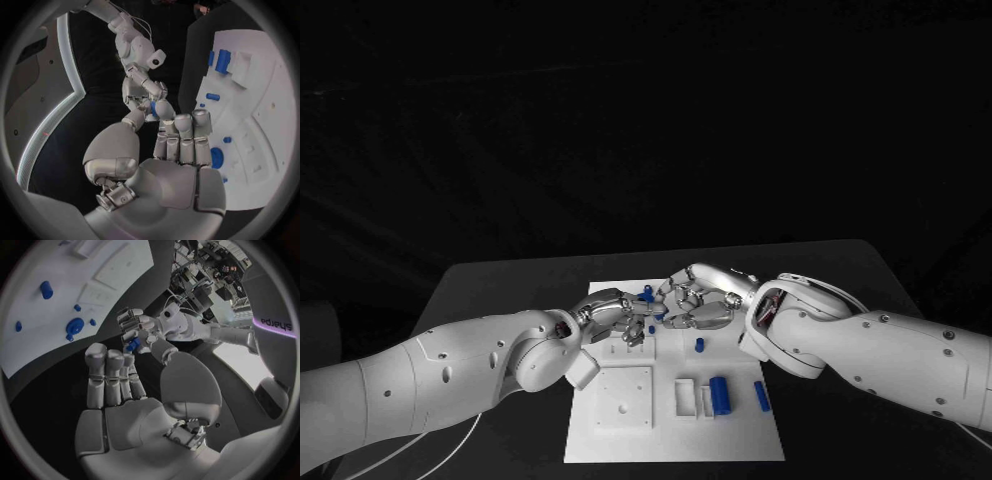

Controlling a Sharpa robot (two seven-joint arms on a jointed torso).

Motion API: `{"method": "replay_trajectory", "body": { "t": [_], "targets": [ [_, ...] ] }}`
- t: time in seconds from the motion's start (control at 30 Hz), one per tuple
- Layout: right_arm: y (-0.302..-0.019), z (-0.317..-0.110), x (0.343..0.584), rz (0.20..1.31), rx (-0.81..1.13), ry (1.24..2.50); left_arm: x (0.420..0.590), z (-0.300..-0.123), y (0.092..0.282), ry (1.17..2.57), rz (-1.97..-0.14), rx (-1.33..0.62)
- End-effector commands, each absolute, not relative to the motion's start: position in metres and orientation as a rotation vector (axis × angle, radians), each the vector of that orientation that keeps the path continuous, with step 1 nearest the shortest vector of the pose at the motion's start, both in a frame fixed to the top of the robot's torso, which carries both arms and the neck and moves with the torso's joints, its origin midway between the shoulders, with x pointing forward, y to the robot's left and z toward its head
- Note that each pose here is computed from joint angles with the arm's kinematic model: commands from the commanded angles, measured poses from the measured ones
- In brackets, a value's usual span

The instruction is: Assemble the parts on the task board

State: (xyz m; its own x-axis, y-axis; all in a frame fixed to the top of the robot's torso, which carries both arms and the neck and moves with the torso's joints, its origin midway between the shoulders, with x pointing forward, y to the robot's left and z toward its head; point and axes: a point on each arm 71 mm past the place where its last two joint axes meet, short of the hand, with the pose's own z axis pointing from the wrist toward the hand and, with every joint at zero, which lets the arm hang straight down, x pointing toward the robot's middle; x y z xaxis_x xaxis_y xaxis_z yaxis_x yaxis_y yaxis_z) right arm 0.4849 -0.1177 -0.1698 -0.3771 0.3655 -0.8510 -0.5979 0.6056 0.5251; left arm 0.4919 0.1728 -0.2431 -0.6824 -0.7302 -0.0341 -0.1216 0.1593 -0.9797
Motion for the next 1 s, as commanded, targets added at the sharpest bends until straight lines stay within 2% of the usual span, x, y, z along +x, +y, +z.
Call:
{"method": "replay_trajectory", "body": {
  "t": [0.03,1.0],
  "targets": [
    [-0.117,-0.1708,0.4834,1.042,-0.215,1.68,0.4916,-0.2408,0.1719,1.915,-1.585,-0.805],
    [-0.1172,-0.1723,0.4809,1.045,-0.223,1.694,0.497,-0.2418,0.1804,1.876,-1.538,-0.846]
  ]
}}
